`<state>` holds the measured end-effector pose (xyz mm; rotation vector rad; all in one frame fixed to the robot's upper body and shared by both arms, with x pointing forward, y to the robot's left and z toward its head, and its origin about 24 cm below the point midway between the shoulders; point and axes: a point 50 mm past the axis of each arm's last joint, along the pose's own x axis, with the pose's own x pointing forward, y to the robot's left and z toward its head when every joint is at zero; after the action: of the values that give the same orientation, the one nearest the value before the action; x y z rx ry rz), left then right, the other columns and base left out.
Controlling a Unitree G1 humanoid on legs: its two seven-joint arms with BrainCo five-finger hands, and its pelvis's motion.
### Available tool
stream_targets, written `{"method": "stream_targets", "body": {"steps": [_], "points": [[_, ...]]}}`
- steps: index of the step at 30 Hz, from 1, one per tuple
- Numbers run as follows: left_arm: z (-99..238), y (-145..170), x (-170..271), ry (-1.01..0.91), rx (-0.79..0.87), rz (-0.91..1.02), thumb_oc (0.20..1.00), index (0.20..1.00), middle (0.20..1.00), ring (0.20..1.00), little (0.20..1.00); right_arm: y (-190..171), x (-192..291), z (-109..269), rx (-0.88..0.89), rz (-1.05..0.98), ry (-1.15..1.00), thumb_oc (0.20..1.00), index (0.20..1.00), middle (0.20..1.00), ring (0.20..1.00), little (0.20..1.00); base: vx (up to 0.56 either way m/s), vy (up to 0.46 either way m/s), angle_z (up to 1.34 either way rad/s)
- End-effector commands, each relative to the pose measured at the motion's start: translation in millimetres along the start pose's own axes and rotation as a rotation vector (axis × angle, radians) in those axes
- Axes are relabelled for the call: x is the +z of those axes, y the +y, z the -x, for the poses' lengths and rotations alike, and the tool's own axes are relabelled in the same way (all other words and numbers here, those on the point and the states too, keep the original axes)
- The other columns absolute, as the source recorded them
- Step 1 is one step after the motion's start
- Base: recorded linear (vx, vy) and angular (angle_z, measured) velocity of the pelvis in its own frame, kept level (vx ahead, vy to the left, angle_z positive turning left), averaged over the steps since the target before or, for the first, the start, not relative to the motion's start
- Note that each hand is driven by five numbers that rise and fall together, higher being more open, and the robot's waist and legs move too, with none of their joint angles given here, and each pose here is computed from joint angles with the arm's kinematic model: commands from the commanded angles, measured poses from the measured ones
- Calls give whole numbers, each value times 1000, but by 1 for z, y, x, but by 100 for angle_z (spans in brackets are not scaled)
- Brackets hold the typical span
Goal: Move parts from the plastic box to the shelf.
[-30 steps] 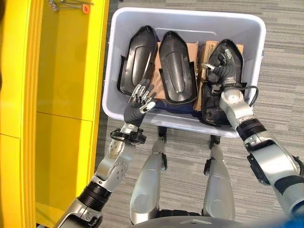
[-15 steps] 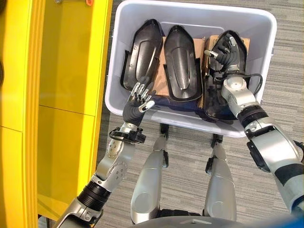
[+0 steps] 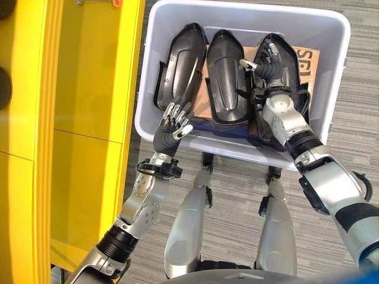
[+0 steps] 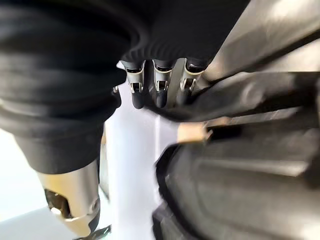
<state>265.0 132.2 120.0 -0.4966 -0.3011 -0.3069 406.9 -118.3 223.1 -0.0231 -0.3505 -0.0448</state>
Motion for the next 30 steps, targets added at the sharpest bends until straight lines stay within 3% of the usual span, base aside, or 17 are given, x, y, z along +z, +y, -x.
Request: {"method": "stream_targets", "body": {"steps": [1, 11, 25, 30], "points": [[2, -13, 31, -129, -80, -14, 1000, 1000, 1000, 1000, 1000, 17, 40, 2, 74, -36, -193, 1000, 1000, 1000, 1000, 1000, 0, 0, 0], [2, -8, 35, -139, -54, -30, 1000, 1000, 1000, 1000, 1000, 19, 85, 42, 150, -88, -490, 1000, 1000, 1000, 1000, 1000, 1, -1, -1], [13, 3, 37, -135, 4, -59, 1000, 1000, 1000, 1000, 1000, -5, 53, 94, 152, -101, -493, 1000, 1000, 1000, 1000, 1000, 1, -3, -2], [13, 1, 38, -150, 6, -64, 1000, 1000, 1000, 1000, 1000, -19, 37, 98, 48, 36, -466, 1000, 1000, 1000, 1000, 1000, 3, -8, -7]]}}
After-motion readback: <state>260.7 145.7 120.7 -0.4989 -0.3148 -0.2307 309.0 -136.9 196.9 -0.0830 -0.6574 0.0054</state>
